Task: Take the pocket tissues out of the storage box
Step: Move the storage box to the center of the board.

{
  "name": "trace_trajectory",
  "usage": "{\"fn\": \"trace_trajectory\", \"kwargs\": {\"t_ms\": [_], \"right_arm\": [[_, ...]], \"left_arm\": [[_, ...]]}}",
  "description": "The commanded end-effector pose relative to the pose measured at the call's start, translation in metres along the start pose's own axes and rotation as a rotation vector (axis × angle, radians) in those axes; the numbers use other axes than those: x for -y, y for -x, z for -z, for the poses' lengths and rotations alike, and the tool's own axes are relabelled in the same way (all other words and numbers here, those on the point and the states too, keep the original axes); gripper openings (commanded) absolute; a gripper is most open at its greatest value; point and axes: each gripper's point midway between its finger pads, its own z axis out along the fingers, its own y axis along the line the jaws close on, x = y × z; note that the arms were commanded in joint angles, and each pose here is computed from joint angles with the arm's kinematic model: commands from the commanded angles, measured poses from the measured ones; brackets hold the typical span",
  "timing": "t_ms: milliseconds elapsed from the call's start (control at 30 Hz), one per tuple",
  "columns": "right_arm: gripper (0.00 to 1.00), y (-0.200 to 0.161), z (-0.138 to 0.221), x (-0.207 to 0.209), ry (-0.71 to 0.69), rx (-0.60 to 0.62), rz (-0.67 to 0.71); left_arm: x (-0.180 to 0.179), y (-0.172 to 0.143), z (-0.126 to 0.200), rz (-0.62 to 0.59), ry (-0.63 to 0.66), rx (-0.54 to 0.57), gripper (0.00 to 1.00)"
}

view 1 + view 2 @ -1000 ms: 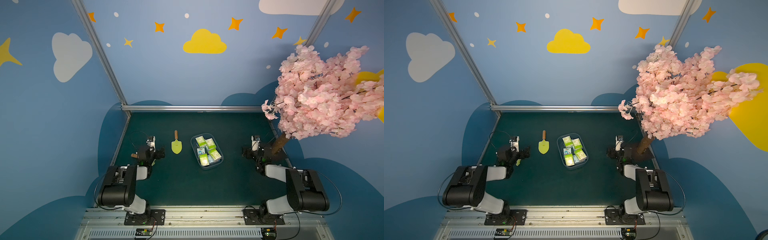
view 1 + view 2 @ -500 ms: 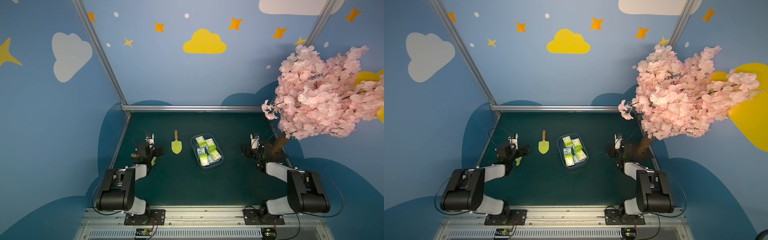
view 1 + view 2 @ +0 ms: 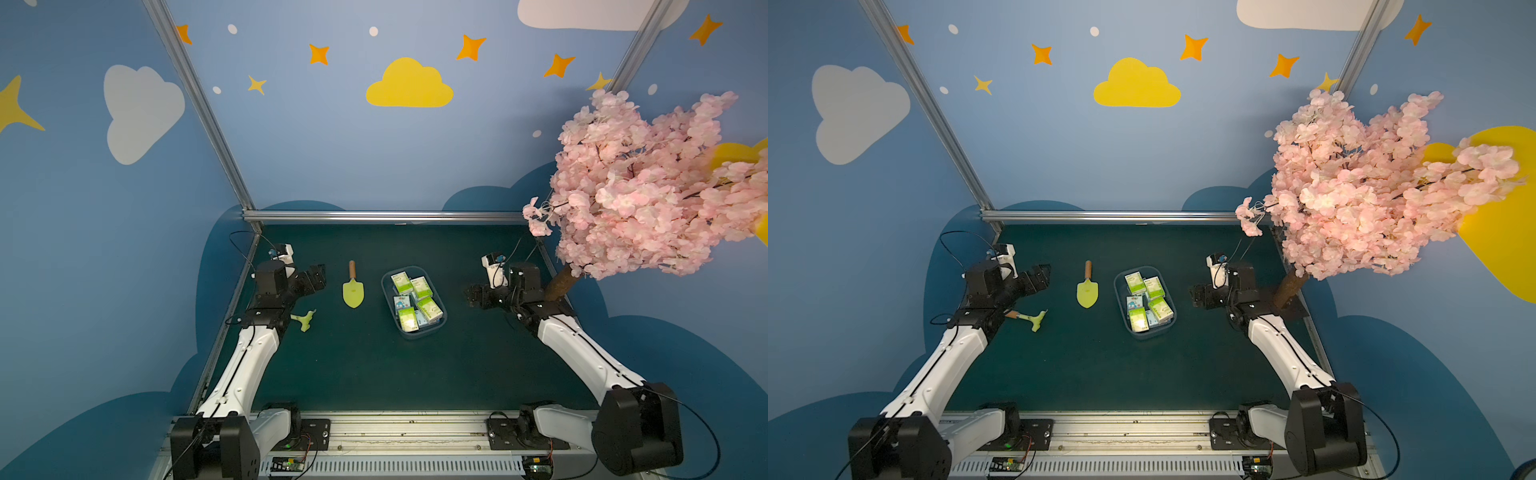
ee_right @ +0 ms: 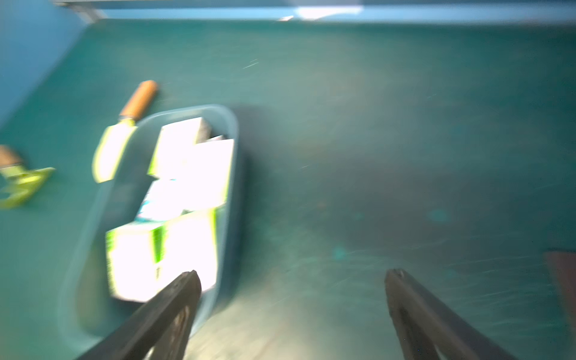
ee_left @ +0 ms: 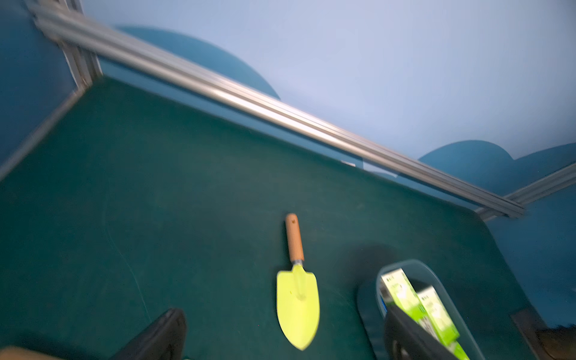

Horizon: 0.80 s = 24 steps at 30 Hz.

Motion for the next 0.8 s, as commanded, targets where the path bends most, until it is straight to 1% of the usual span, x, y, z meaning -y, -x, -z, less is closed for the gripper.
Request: {"fn": "trace_trajectory", "kwargs": {"t_ms": [0, 100, 233, 267, 333, 433, 500, 633, 767], "right_arm": [[0.98, -0.02, 0.012, -0.03, 0.109, -0.133, -0.156], [0.98, -0.025, 0.012, -0.047, 0.184, -0.192, -0.252], [0.98, -0.035, 0.008, -0.066, 0.255, -0.303, -0.368], [0.97, -0.037, 0.006, -0.069, 0.264, -0.33, -0.389], [0.93, -0.042, -0.001, -0.078, 0.297, -0.378, -0.426], [0.86, -0.044, -0.013, -0.089, 0.326, -0.431, -0.471], [0.81, -0.044, -0.022, -0.095, 0.333, -0.46, -0.484], [0.74, -0.043, -0.041, -0.091, 0.297, -0.493, -0.525], [0.69, -0.036, -0.059, -0.082, 0.249, -0.49, -0.533]], "left_arm": [[0.016, -0.047, 0.009, 0.192, -0.071, -0.205, 1.0], [0.036, -0.062, 0.012, 0.25, -0.14, -0.291, 1.0], [0.071, -0.089, 0.012, 0.295, -0.237, -0.444, 1.0], [0.078, -0.095, 0.011, 0.305, -0.247, -0.477, 1.0], [0.095, -0.108, 0.008, 0.319, -0.283, -0.545, 0.98], [0.125, -0.121, 0.0, 0.326, -0.364, -0.616, 0.93], [0.139, -0.13, -0.006, 0.334, -0.388, -0.665, 0.89], [0.157, -0.147, -0.024, 0.335, -0.393, -0.734, 0.81], [0.162, -0.158, -0.041, 0.338, -0.368, -0.778, 0.72]]}}
